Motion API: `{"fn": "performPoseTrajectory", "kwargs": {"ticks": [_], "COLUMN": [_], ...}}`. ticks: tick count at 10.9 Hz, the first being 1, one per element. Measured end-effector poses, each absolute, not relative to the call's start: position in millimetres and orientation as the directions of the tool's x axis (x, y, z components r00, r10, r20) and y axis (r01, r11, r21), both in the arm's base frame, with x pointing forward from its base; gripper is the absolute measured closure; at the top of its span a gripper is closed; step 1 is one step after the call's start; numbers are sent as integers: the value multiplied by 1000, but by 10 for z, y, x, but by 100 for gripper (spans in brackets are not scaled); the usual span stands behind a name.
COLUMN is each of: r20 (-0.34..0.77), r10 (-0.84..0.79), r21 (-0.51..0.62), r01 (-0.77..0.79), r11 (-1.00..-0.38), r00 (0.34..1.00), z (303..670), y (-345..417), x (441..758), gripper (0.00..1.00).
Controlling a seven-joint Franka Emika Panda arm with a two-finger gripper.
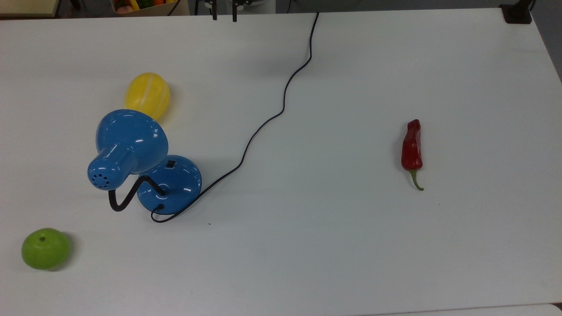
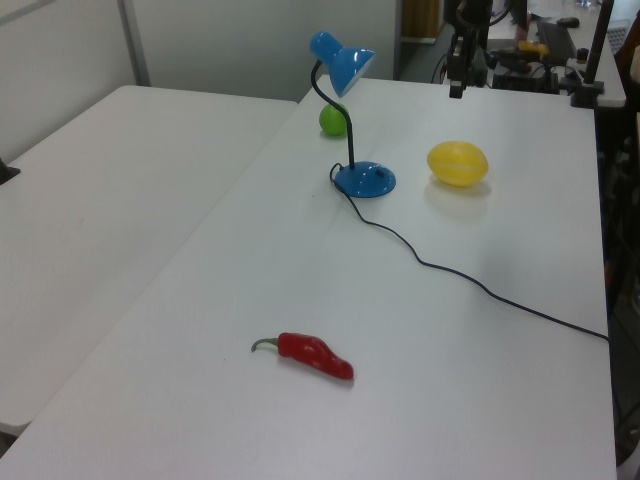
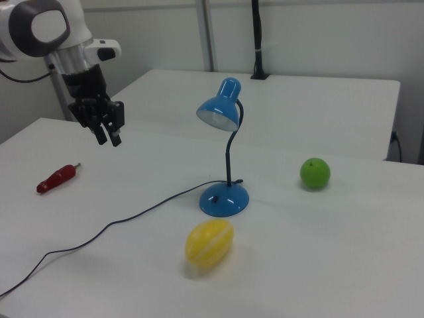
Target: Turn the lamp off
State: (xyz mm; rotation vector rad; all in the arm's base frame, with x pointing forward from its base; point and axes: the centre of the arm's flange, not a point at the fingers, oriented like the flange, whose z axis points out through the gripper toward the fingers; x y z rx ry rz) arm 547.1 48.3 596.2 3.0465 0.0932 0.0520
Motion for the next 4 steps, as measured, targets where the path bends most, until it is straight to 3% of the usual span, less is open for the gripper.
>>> {"fn": "performPoseTrajectory", "kwargs": {"ticks": [4], "r20": [1], "r10": [38], "r21": [95], "r01": [37], "r11": [-995], "r00": [999], "z": [5928], "y": [347], "x": [5452], "gripper": [2]}}
